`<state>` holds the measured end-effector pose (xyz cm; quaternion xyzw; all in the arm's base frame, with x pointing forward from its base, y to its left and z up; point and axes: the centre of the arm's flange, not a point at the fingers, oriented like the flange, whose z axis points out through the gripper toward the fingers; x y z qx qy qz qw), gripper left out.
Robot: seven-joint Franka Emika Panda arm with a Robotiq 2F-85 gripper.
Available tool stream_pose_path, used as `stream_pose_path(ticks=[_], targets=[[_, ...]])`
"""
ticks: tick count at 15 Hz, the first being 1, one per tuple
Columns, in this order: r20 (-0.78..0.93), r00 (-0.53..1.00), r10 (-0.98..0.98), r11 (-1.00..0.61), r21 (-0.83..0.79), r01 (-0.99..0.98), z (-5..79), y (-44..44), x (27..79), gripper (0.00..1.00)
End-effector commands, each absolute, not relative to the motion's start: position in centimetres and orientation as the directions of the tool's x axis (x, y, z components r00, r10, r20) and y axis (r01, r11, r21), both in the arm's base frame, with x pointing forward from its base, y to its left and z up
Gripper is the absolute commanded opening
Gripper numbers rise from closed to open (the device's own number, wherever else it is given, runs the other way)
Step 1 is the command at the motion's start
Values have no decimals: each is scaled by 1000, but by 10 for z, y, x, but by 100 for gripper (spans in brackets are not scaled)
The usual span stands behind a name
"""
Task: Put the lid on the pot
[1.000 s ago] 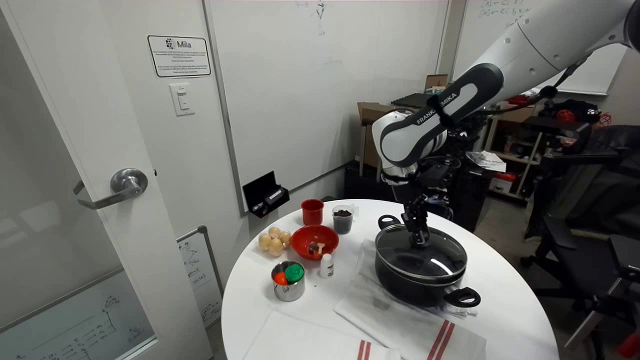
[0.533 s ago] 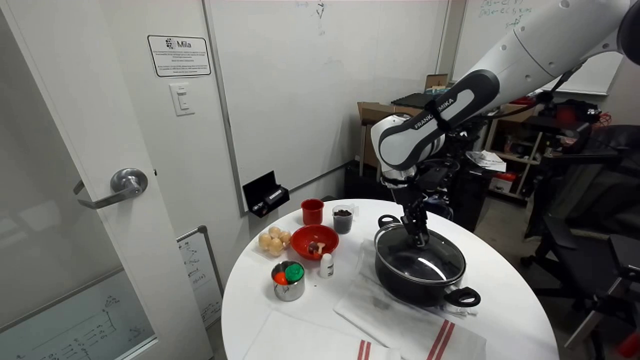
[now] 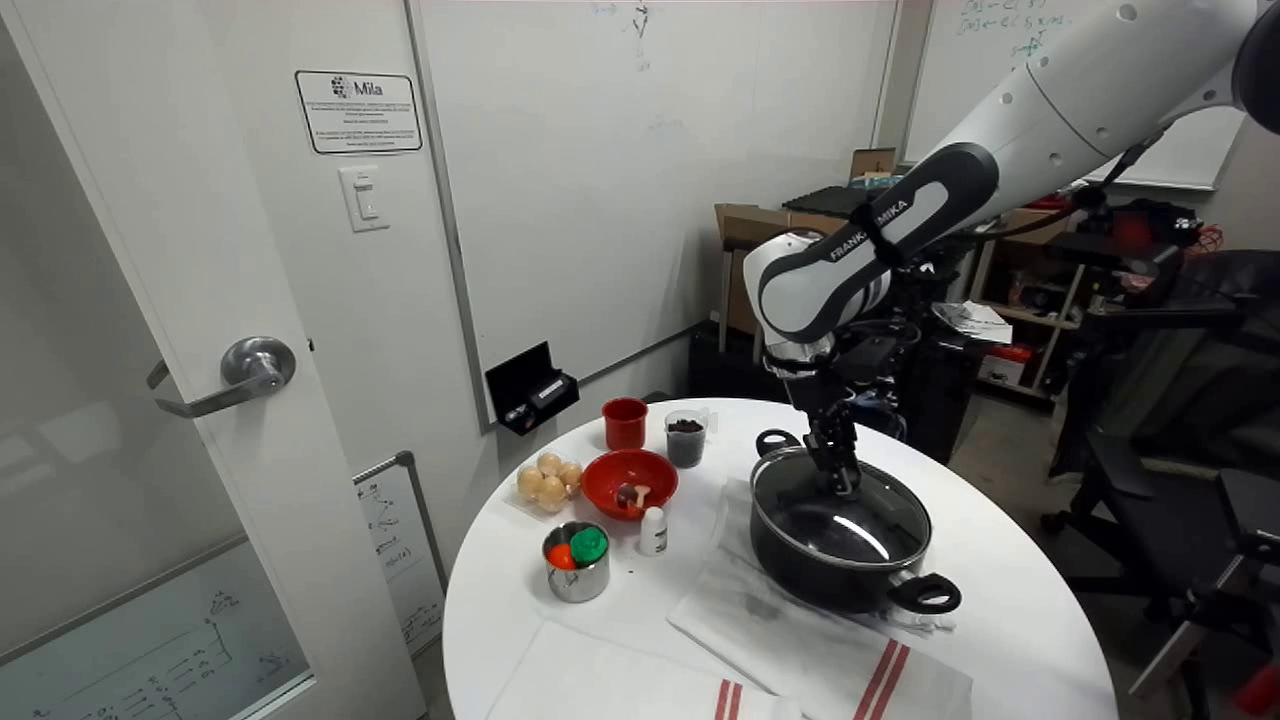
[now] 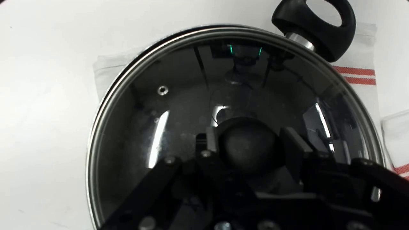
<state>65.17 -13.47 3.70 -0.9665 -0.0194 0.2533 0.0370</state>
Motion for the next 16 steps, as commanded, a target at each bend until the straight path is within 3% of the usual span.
stream_pose_path(ticks=[1,16], targets=[[-493,870,33,-996,-84,-9,50,-139,653,26],[-503,864,29,-998,-65,-4,54,-144,647,26]])
